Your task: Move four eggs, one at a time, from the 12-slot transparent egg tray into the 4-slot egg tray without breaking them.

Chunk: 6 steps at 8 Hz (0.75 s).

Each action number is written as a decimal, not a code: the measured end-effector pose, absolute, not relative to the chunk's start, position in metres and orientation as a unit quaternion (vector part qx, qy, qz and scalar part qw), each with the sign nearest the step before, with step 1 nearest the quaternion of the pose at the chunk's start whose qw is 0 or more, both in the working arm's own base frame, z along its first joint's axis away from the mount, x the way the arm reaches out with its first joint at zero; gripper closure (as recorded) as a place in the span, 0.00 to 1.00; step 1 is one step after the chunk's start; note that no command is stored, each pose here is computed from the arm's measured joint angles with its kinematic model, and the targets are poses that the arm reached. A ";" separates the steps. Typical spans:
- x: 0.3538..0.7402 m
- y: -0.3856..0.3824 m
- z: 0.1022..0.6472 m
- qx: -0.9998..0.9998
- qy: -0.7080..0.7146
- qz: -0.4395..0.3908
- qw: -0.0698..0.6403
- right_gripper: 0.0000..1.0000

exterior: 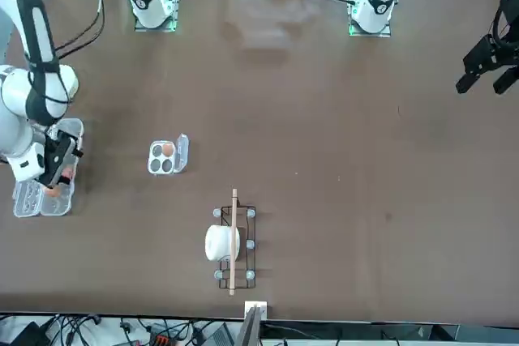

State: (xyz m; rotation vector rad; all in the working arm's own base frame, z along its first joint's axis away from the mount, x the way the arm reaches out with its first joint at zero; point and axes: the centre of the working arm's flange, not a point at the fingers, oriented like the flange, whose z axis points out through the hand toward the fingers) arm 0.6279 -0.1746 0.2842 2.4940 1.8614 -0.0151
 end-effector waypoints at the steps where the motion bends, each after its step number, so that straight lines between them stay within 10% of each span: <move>1: 0.632 -0.187 0.279 0.788 0.615 -0.005 0.015 0.00; 6: 0.634 -0.224 0.255 0.737 0.676 -0.010 0.007 0.00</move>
